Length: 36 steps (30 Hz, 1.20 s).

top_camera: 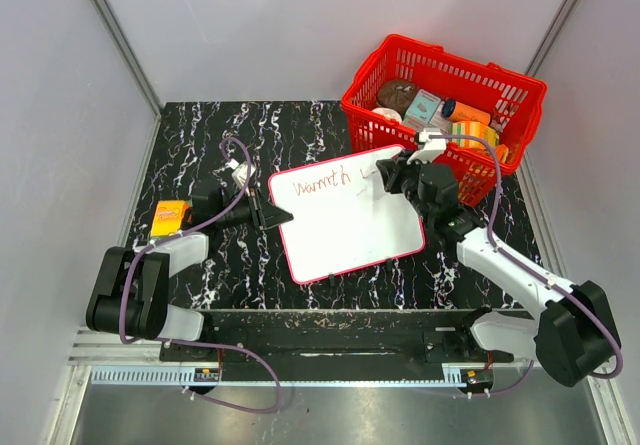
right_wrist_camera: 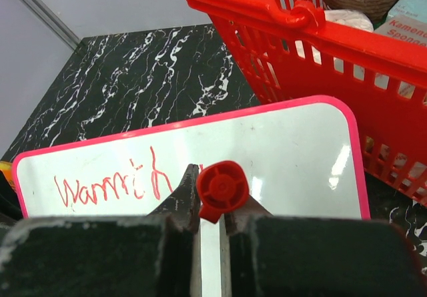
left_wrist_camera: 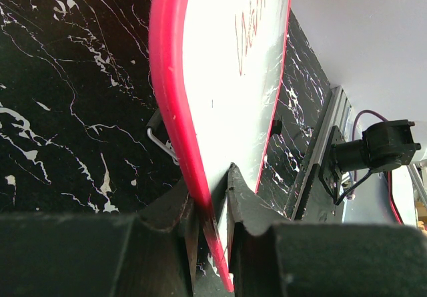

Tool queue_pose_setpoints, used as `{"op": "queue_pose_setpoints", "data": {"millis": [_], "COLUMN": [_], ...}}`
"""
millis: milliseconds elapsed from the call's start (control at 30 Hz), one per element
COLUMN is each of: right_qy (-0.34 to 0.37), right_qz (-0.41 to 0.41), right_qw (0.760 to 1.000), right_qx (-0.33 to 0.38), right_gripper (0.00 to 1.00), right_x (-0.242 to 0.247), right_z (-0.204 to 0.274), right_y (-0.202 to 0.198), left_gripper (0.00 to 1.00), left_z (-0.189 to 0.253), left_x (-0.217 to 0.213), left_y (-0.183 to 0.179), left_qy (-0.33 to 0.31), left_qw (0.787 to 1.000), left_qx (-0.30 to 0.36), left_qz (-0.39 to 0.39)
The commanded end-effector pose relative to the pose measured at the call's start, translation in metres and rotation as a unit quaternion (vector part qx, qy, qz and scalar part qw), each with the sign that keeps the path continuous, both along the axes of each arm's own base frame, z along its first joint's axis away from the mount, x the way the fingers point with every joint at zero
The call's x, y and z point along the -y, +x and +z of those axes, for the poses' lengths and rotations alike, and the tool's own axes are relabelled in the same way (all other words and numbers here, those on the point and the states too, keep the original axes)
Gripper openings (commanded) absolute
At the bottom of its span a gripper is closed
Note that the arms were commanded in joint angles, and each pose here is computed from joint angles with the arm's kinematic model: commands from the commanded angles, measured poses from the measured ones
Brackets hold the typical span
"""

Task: Write a sentence on the whiteboard
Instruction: Write on the whiteboard with the whiteboard.

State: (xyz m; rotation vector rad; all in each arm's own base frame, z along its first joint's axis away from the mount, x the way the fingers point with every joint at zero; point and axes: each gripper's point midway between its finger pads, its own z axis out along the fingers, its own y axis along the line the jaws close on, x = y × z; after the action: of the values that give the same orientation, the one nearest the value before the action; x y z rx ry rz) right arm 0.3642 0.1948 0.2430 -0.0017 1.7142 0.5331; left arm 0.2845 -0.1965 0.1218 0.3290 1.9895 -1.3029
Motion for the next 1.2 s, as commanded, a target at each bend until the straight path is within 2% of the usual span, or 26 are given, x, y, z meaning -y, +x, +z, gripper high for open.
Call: {"op": "queue_pose_setpoints", "data": {"millis": [0, 100, 433, 633, 1167], "right_qy": [0.01, 0.016, 0.044, 0.046, 0.03], "right_qz": [0.002, 0.001, -0.007, -0.012, -0.031], "right_qw": [1.0, 1.0, 0.998, 0.997, 0.998], "right_qx": [0.003, 0.005, 0.052, 0.061, 0.047], "right_gripper": [0.0, 0.0, 0.0, 0.0, 0.0], "right_x": [0.003, 0.004, 0.001, -0.002, 0.0], "right_z": [0.002, 0.004, 0.053, 0.06, 0.043], "right_y": [-0.006, -0.007, 0.003, 0.013, 0.023], "left_gripper": [0.0, 0.0, 0.0, 0.0, 0.0], "left_z": [-0.013, -0.014, -0.014, -0.013, -0.013], "left_x": [-0.009, -0.009, -0.009, -0.009, -0.009], "left_y": [0.02, 0.02, 0.02, 0.02, 0.019], "left_qy": [0.065, 0.066, 0.066, 0.066, 0.066], "left_qw": [0.995, 0.995, 0.995, 0.994, 0.995], "left_qx": [0.076, 0.075, 0.075, 0.076, 0.075], "left_qz": [0.029, 0.03, 0.03, 0.03, 0.029]}}
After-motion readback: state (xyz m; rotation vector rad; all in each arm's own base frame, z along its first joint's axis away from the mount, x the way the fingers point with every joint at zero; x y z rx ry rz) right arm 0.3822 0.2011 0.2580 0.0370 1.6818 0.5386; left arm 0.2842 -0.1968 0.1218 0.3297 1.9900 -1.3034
